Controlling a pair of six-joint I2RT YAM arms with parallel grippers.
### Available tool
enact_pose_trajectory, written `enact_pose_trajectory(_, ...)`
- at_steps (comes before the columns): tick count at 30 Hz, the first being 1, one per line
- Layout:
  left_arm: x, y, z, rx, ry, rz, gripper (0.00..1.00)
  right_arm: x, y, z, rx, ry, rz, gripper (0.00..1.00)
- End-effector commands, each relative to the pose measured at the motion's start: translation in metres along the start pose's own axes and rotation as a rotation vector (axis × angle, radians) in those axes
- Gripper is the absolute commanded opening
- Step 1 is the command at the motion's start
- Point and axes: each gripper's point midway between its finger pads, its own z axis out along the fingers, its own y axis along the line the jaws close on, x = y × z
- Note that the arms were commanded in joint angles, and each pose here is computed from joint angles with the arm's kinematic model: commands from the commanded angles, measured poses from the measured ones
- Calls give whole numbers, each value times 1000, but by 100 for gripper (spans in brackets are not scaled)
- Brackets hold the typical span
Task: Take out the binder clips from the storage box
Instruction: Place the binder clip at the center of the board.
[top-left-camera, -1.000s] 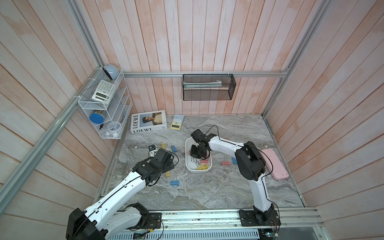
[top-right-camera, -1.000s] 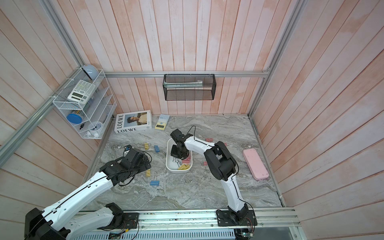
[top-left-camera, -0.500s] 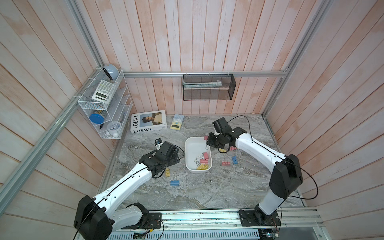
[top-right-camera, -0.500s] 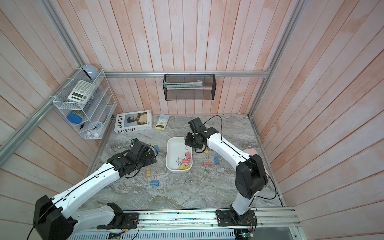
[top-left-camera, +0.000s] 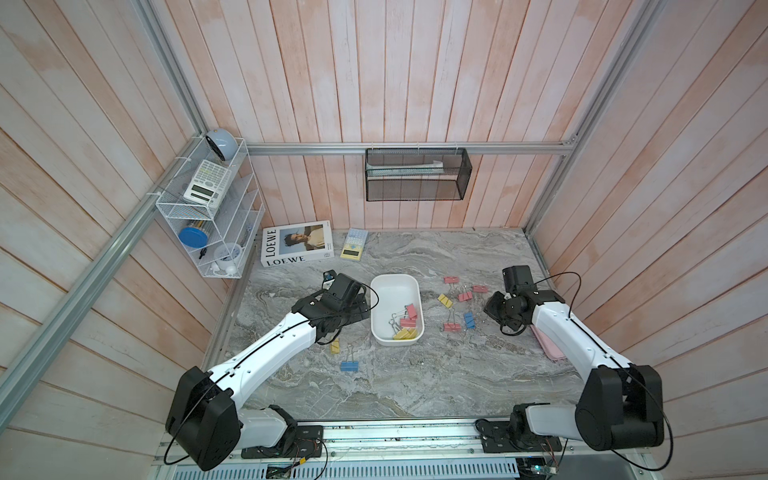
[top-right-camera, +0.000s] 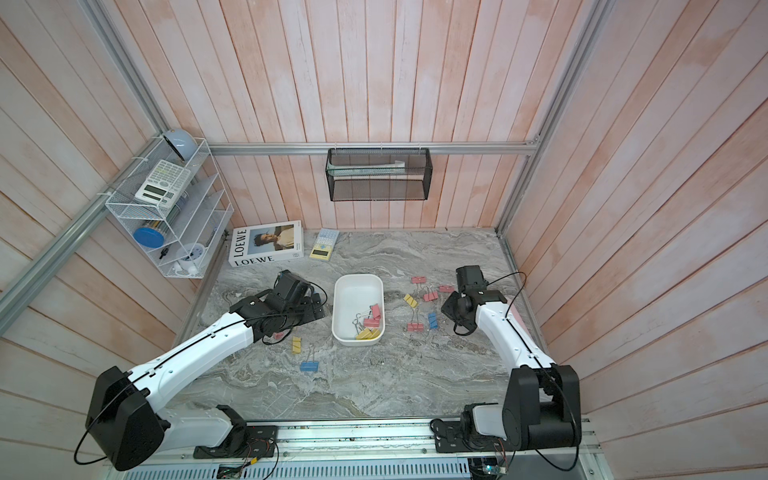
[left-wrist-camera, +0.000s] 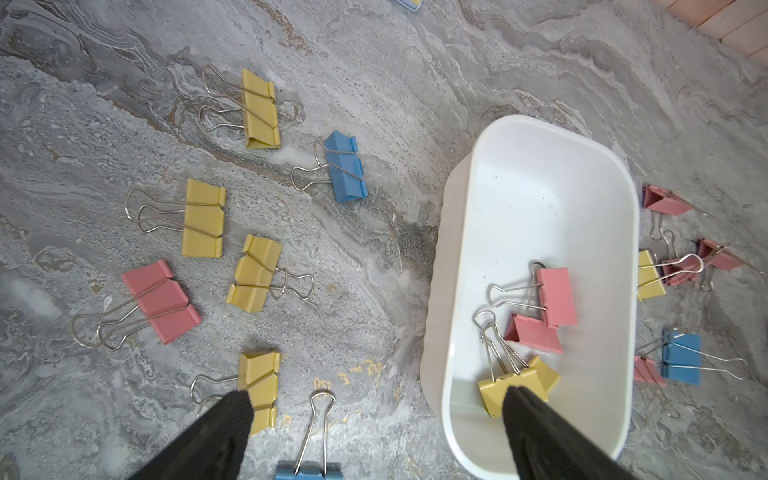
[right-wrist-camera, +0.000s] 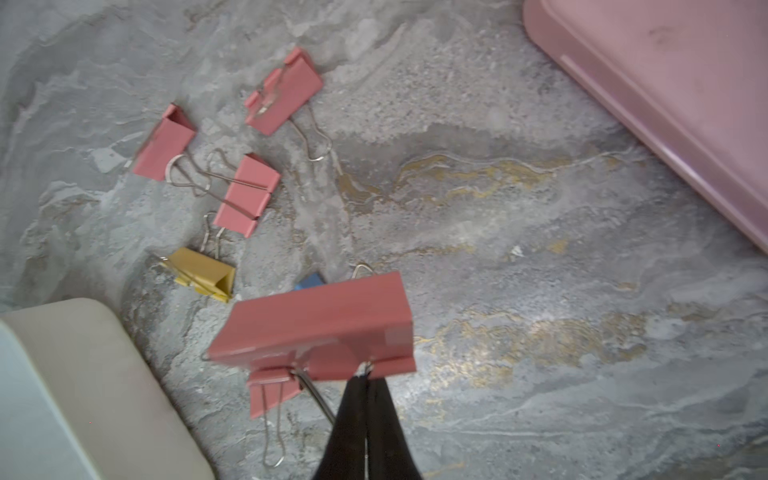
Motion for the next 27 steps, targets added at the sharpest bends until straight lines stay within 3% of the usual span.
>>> enact_pose_trajectory(1, -7, -15, -3, 42, -8, 13, 100, -4, -23, 10, 59, -31, 5, 0)
enact_pose_trajectory(5, -6, -19, -1, 50, 4, 17, 100, -4, -32, 25, 73, -1, 15, 0)
enact_pose_trajectory(13, 5, -35, 4, 88, 52, 52, 100, 7, -32, 62, 99, 183, -41, 2)
enact_pose_trajectory(14, 6, -37, 5, 89, 59, 57, 100, 8, -32, 63, 97, 188, -44, 6)
enact_pose_trajectory(16, 9, -42, 8, 94, 78, 70, 100, 8, -32, 60, 91, 179, -43, 24)
enact_pose_trajectory(20, 13, -55, 13, 116, 95, 89, 100, 3, -28, 45, 65, 142, -50, 44)
enact_pose_trajectory(23, 17, -70, 19, 139, 112, 121, 99, 0, -21, 27, 27, 124, -60, 52)
enact_pose_trajectory(27, 21, -91, 30, 158, 138, 179, 91, -1, -1, 1, -84, 93, -69, 61)
